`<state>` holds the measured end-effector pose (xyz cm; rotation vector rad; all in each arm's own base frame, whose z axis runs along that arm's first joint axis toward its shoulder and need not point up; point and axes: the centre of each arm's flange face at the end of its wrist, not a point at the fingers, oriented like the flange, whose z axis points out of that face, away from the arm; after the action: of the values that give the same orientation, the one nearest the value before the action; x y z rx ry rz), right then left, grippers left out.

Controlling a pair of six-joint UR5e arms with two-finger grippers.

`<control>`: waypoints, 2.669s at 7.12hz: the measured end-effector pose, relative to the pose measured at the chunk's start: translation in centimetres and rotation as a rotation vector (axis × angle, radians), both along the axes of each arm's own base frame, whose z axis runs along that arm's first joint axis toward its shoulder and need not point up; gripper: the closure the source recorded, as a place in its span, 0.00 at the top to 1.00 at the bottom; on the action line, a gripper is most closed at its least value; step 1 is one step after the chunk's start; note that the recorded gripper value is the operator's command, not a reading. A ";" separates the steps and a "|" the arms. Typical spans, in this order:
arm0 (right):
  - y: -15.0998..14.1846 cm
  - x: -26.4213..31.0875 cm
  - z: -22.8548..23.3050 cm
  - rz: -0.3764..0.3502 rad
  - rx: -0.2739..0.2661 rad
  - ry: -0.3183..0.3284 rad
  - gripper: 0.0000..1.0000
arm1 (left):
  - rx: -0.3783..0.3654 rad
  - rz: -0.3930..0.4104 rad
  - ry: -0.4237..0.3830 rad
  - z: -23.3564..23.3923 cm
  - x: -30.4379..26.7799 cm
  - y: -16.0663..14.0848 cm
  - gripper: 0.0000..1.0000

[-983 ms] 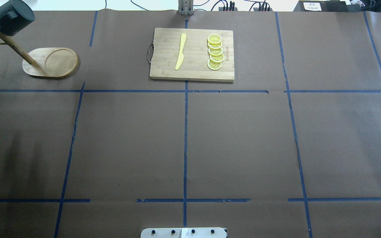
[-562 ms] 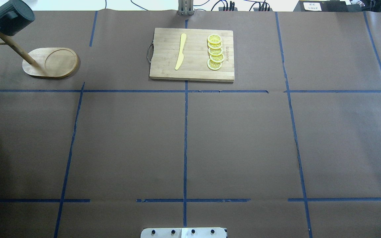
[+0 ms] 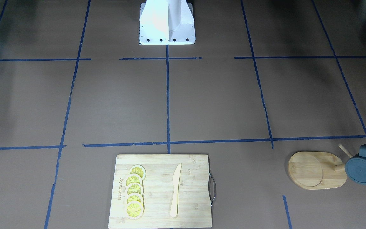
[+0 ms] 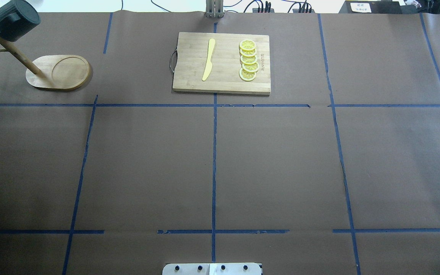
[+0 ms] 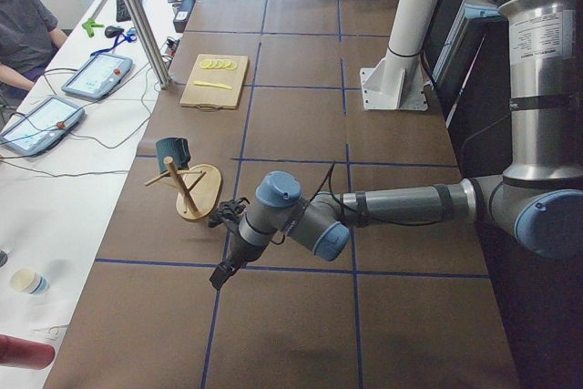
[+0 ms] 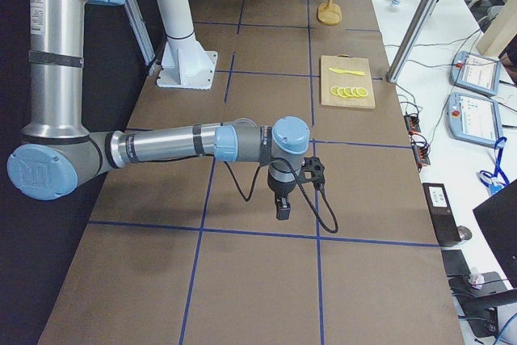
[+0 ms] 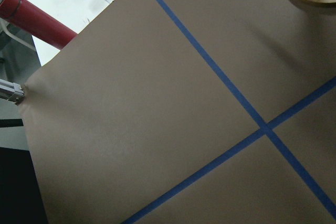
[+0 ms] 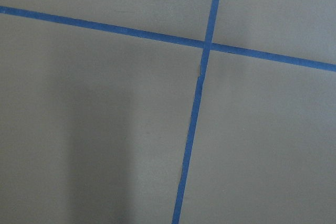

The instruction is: Hang cup on storage rack

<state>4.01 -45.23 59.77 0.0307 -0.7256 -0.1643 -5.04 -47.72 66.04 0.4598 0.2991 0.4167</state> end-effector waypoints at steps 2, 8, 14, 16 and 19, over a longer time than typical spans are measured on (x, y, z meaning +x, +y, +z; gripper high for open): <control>0.1 0.0 0.1 0.001 -0.003 0.000 1.00 | -0.242 -0.007 0.002 -1.5 -0.9 -1.0 1.00; 0.4 0.1 1.4 0.009 -0.037 0.001 0.99 | -0.546 -0.144 0.401 -1.6 -1.1 1.5 1.00; 0.4 0.1 1.5 0.009 -0.038 0.001 1.00 | -0.502 -0.138 0.403 -3.7 -1.1 2.5 1.00; 0.4 0.1 1.4 0.009 -0.037 0.001 1.00 | -0.500 -0.140 0.399 -3.8 -1.1 3.0 1.00; 0.3 0.1 1.3 0.009 -0.035 0.000 1.00 | -0.523 -0.140 0.398 -2.9 -1.0 4.1 1.00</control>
<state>4.08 -44.96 61.10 0.0003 -0.7276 -0.1434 -6.06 -43.60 63.16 0.0437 0.7351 0.0948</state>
